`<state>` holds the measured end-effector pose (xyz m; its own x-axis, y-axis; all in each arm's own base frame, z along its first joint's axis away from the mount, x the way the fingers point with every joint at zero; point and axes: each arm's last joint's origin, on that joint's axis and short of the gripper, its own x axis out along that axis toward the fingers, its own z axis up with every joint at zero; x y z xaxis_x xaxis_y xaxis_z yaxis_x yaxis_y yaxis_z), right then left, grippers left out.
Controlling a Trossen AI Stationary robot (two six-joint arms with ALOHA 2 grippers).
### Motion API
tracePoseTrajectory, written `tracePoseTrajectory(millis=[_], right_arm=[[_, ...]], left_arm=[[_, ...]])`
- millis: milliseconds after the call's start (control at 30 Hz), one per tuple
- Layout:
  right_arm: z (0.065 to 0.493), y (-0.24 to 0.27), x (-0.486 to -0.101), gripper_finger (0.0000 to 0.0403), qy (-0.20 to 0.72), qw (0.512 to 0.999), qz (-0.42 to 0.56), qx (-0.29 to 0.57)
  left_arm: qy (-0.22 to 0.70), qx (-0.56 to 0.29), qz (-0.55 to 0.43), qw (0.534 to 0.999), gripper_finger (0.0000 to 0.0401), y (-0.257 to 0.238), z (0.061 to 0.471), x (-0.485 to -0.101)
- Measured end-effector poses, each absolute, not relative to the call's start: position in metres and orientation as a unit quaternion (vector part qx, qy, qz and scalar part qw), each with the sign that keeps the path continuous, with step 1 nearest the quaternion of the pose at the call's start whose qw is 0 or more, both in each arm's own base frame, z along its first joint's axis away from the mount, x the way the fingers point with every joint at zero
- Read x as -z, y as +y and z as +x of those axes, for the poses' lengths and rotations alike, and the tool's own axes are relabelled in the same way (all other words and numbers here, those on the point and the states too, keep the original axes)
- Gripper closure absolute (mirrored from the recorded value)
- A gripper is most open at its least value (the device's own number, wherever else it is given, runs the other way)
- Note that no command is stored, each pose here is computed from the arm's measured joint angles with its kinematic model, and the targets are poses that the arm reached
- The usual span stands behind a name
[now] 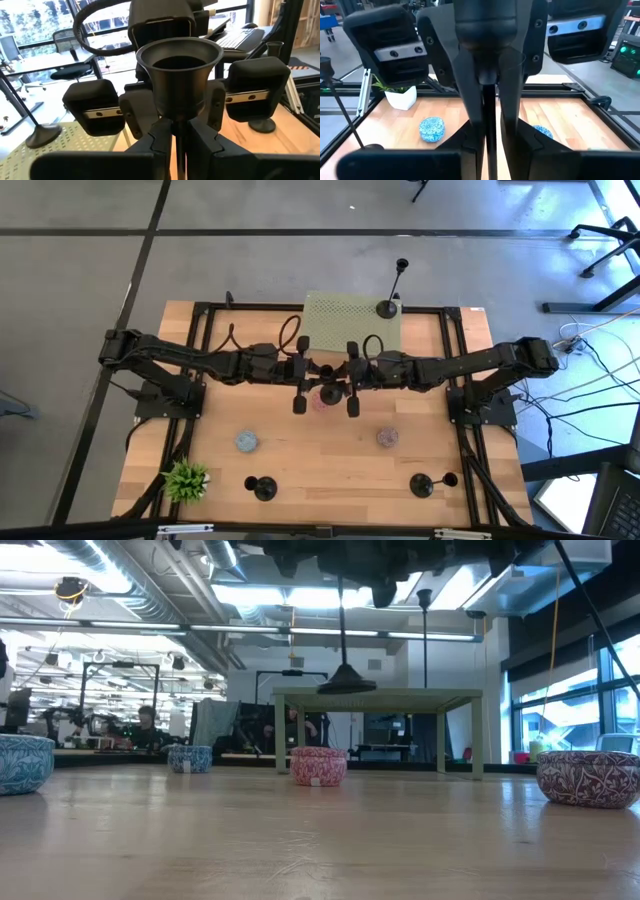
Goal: Pick & Place candle stick holders
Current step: Put the middle black candle holder on the shelf
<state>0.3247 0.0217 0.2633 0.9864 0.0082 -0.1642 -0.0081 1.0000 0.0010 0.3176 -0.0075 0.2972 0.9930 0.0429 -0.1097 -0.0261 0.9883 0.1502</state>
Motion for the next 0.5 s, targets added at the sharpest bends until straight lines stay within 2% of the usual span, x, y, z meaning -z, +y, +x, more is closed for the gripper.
tracePoseTrajectory(millis=[333,500], right_arm=[[0.3245,0.0216,-0.2625,0.034,0.087,0.996,0.0,-0.003],[0.3243,0.0201,-0.2615,0.0342,0.092,0.995,-0.004,0.026]], left_arm=[[0.068,-0.022,0.075,0.995,0.0363,-0.0072,0.3173,-0.2951],[0.068,-0.025,0.076,0.994,0.0365,-0.0068,0.3173,-0.2949]])
